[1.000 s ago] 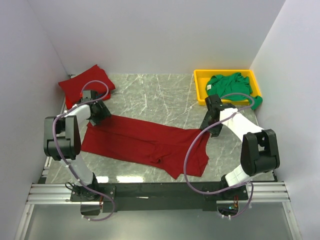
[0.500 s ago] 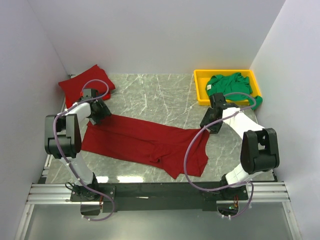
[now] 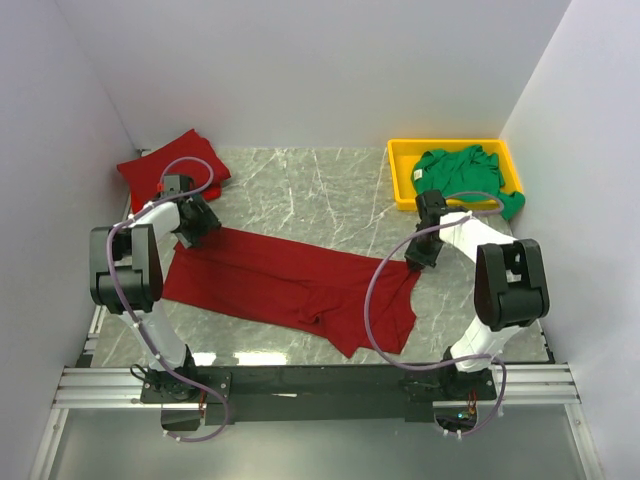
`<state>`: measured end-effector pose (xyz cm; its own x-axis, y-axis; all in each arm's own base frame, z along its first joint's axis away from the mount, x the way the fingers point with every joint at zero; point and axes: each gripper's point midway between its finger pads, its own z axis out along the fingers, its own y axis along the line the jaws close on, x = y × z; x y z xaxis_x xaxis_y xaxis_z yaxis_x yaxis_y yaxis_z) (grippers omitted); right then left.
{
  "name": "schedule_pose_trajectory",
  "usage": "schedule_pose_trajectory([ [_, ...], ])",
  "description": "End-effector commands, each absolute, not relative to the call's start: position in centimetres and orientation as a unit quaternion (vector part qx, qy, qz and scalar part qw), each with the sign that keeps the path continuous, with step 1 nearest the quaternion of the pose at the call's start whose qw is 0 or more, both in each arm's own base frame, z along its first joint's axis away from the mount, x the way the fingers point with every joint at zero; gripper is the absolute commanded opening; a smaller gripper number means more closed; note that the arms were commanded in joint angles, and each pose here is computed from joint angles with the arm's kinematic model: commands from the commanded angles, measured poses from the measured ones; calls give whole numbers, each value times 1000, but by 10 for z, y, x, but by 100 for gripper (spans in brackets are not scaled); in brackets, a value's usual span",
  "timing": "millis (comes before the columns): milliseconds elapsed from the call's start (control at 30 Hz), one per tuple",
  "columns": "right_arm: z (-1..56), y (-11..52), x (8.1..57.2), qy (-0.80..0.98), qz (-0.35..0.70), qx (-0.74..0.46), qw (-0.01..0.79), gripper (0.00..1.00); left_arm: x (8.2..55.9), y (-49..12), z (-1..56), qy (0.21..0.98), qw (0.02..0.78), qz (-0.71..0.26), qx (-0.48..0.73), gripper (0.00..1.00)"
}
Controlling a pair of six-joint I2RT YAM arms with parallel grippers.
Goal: Fold and stack the t-shirts
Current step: Fold the tshirt
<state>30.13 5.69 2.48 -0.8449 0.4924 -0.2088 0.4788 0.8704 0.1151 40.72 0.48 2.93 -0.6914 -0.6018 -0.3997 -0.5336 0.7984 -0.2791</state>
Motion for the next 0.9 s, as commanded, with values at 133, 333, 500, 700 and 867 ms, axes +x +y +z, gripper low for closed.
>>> schedule_pose_trajectory([
  [133, 24, 41, 320, 956, 6, 263, 129, 0, 405, 19, 8, 916, 223, -56, -329, 70],
  [333, 25, 34, 328, 957, -9, 260, 132, 0, 403, 19, 13, 915, 229, -57, -327, 71],
  [500, 30, 26, 335, 957, -33, 257, 133, 19, 401, 30, 25, 913, 244, -28, -325, 74],
  [700, 40, 14, 334, 952, -59, 264, 143, 41, 412, 33, 82, 900, 303, -35, -311, 80],
  [867, 58, 8, 331, 948, -67, 263, 163, 47, 417, 33, 126, 888, 345, -46, -299, 84],
])
